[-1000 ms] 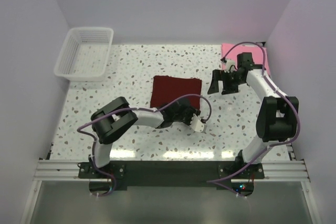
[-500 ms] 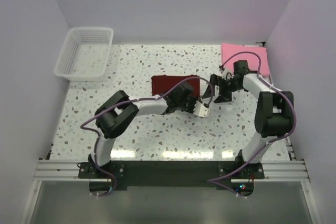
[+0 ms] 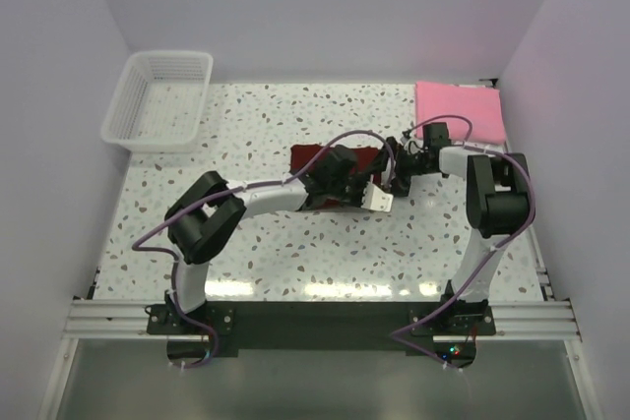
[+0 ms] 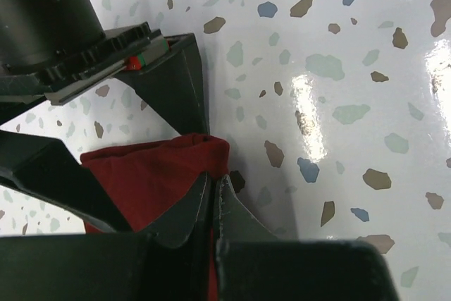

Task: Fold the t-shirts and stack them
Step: Neatly place the folded tshirt to the corner

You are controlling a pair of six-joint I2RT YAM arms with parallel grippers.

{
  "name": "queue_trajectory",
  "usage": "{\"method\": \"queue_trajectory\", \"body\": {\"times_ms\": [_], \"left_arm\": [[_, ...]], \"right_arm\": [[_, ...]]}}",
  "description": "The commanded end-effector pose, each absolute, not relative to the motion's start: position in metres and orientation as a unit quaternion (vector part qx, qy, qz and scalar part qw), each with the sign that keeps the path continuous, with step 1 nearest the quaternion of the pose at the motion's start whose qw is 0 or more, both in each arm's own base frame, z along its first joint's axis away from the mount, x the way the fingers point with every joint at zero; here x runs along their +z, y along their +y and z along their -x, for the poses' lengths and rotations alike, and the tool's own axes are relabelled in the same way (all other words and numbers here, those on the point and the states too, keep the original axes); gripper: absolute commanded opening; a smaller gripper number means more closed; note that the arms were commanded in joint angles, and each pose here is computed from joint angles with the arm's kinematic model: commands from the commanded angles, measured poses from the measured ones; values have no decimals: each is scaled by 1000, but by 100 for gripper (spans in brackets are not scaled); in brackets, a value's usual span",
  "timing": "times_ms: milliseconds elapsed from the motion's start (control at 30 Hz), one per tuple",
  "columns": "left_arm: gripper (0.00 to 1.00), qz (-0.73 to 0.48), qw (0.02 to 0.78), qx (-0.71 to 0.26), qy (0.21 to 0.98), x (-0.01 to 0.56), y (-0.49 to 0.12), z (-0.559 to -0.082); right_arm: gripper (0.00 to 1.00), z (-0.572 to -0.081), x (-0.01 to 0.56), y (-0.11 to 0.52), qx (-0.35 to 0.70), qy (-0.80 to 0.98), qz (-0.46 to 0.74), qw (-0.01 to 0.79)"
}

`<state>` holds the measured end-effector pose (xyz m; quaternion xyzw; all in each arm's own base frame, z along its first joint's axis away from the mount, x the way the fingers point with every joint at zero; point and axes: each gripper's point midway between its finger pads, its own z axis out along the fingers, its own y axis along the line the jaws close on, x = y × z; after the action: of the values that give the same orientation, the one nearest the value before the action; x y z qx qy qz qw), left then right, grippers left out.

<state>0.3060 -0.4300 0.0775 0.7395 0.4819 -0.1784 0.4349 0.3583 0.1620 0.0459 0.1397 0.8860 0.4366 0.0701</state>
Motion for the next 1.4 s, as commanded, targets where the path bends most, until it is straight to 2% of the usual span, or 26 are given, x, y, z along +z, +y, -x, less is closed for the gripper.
{"method": "queue_trajectory", "body": {"times_ms": [0, 133, 267, 300, 433, 500, 533, 600, 633, 667, 700, 733, 800, 833, 900, 1067, 1367], "left_arm": [[0, -713, 475, -200, 474, 123, -438, -313], [0, -699, 485, -202, 485, 128, -438, -320], [0, -689, 487, -205, 495, 128, -436, -326], [0, -685, 488, -207, 499, 128, -437, -328], [0, -675, 491, -213, 509, 130, -438, -333], [0, -670, 493, -216, 511, 133, -438, -332], [0, -669, 492, -218, 513, 134, -437, -332], [9, -664, 488, -222, 521, 138, -434, -330], [16, -662, 485, -224, 526, 139, -432, -329], [27, -658, 482, -223, 534, 140, -428, -330], [39, -646, 480, -227, 548, 145, -424, -329], [57, -638, 476, -229, 561, 146, -419, -330], [68, -613, 474, -237, 586, 155, -410, -331], [81, -608, 458, -240, 603, 152, -404, -329], [100, -591, 441, -241, 631, 154, -391, -328], [100, -563, 420, -244, 669, 159, -364, -315], [100, -547, 378, -242, 706, 138, -324, -277]], "right_arm": [[99, -371, 36, 171, 449, 867, -204, 73], [98, -391, 37, 175, 442, 857, -239, 117], [77, -402, 30, 176, 422, 852, -285, 117], [67, -407, 28, 175, 412, 854, -293, 125], [56, -416, 27, 179, 403, 851, -308, 134], [46, -422, 32, 181, 404, 851, -303, 145], [26, -421, 29, 180, 398, 854, -304, 141], [2, -437, 42, 181, 393, 867, -257, 165], [0, -426, 36, 179, 366, 887, -249, 133], [0, -427, 25, 169, 321, 916, -194, 141], [0, -452, 50, 168, 309, 922, -160, 170], [0, -440, 48, 162, 283, 937, -150, 138], [0, -464, 62, 151, 249, 949, -95, 169], [0, -458, 62, 147, 233, 957, -82, 153], [0, -478, 70, 134, 198, 962, -33, 182], [0, -511, 100, 105, 125, 963, 47, 233], [0, -558, 168, 49, 34, 940, 64, 333]]}}
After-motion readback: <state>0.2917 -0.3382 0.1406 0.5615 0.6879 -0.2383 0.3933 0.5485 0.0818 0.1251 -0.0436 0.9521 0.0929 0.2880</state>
